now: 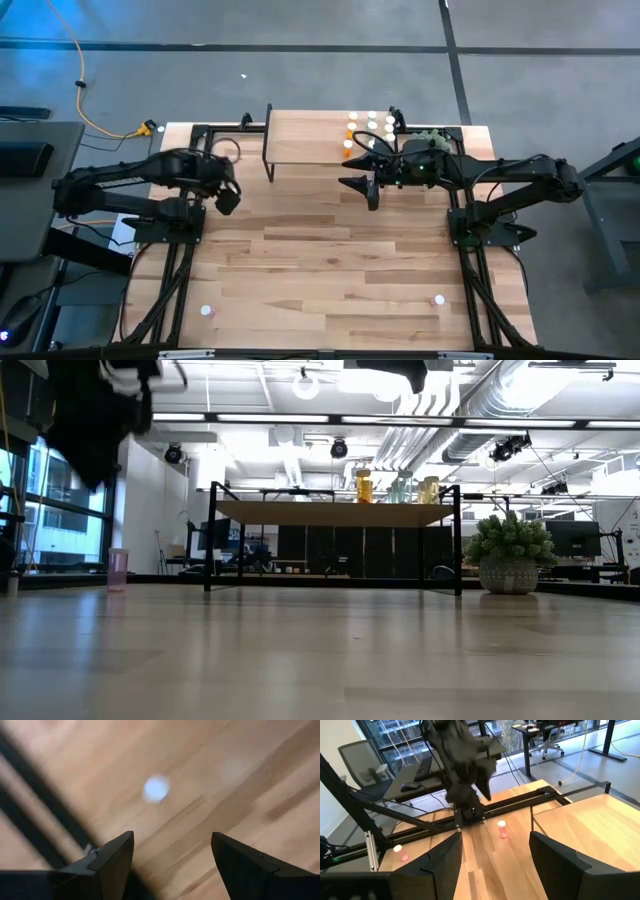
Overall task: Pick and place medicine bottles onto shelf by color
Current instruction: Put the top left pink pill bottle on the shelf
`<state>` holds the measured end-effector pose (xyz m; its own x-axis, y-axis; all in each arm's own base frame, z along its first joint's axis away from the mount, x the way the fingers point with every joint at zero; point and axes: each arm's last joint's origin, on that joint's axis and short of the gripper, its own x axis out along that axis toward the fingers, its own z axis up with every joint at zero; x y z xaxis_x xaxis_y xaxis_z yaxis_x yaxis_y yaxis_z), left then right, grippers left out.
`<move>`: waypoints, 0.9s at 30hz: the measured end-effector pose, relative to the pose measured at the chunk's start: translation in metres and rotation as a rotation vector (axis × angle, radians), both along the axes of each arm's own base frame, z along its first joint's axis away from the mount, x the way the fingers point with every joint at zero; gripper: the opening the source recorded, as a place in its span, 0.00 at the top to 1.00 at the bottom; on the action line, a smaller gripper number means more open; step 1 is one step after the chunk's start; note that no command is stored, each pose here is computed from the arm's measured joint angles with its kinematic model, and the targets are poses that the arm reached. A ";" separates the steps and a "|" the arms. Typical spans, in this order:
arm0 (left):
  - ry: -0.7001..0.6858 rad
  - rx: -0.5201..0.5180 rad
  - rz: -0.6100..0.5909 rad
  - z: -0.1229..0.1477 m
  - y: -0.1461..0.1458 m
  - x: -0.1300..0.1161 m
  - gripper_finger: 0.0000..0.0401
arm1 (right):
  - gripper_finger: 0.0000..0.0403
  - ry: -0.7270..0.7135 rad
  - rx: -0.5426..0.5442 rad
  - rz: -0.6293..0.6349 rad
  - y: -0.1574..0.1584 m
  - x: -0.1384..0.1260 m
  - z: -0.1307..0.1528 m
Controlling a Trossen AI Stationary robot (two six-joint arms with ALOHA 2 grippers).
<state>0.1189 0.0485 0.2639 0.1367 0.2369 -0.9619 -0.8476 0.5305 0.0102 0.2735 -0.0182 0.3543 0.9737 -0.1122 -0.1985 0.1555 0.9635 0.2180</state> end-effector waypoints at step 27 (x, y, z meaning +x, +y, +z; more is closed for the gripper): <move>0.188 -0.111 0.044 -0.076 0.055 0.033 0.37 | 0.45 0.022 0.031 -0.007 0.000 0.000 -0.002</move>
